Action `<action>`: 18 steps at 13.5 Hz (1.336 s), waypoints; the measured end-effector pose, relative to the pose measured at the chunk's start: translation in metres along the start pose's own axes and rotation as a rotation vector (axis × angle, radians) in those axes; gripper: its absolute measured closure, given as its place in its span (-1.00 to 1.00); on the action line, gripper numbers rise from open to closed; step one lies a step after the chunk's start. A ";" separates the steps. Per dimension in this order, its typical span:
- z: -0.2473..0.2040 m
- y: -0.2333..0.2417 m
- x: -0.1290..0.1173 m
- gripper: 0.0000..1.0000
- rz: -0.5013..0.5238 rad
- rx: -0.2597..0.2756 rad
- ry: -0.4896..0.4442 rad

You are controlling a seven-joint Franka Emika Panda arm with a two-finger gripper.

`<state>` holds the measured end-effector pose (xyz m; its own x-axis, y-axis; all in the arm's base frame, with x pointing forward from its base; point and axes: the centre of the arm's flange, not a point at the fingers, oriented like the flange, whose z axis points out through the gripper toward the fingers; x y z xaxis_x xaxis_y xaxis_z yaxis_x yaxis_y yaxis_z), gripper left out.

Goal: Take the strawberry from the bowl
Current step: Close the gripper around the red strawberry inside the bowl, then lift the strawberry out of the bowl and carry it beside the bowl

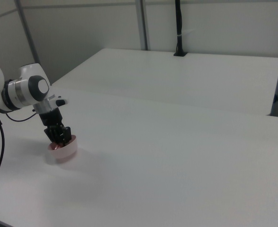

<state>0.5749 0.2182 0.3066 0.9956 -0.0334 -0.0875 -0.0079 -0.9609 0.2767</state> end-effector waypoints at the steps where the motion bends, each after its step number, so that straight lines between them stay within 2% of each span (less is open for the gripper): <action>1: 0.000 0.000 0.000 0.29 0.001 0.000 0.001; 5: -0.006 0.002 0.002 0.33 0.007 0.005 0.010; 12: -0.065 0.030 0.006 0.37 0.056 0.034 0.108; 14: -0.074 0.051 0.010 0.38 0.075 0.038 0.122; 18: -0.067 0.129 0.029 0.39 0.060 0.033 0.109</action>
<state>0.6093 0.1111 0.4037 0.9975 -0.0629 0.0331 -0.0692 -0.9667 0.2463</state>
